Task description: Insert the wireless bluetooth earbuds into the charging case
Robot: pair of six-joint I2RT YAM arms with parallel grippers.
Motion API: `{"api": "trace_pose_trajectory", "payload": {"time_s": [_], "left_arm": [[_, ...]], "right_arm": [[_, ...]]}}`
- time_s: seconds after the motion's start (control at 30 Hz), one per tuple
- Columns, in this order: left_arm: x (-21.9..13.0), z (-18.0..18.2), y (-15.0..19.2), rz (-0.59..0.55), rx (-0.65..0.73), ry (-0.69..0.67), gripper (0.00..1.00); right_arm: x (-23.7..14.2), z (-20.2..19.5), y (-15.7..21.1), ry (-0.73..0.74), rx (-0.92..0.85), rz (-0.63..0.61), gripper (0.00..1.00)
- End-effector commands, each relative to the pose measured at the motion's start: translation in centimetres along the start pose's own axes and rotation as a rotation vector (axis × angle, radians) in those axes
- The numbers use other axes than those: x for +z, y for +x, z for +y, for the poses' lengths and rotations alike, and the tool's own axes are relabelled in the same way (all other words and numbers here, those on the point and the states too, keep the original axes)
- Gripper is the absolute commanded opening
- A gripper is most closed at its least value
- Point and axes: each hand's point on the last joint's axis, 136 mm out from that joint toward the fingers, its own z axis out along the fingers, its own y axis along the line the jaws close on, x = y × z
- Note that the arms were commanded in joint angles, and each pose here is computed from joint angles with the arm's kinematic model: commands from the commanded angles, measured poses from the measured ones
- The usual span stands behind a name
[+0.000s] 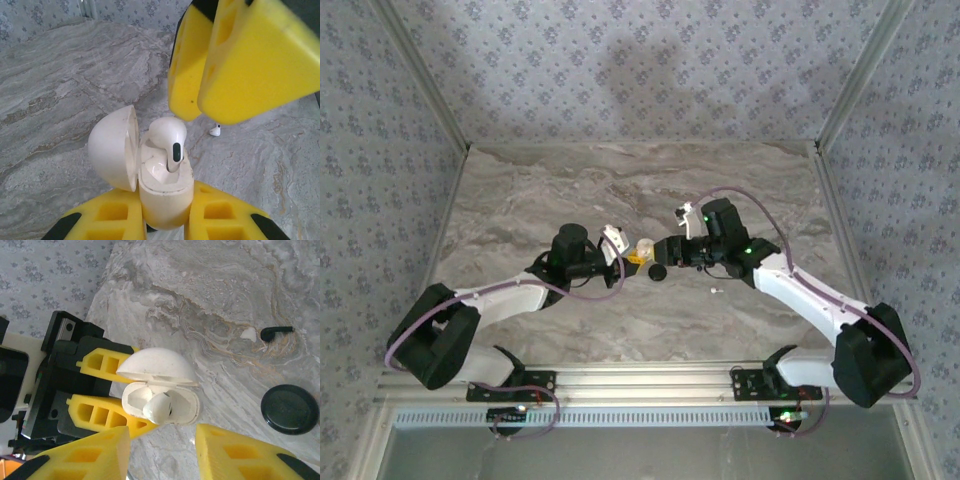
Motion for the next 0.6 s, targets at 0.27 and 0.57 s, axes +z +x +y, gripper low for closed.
{"api": "trace_pose_trajectory", "payload": {"time_s": [0.27, 0.57], "left_arm": [[-0.4, -0.7, -1.9, -0.056, 0.055, 0.023, 0.05], [-0.5, -0.7, -2.0, -0.058, 0.057, 0.022, 0.05]], "right_arm": [[-0.1, 1.2, -0.8, -0.042, -0.017, -0.016, 0.27], [0.4, 1.3, -1.0, -0.052, -0.018, -0.012, 0.24]]}}
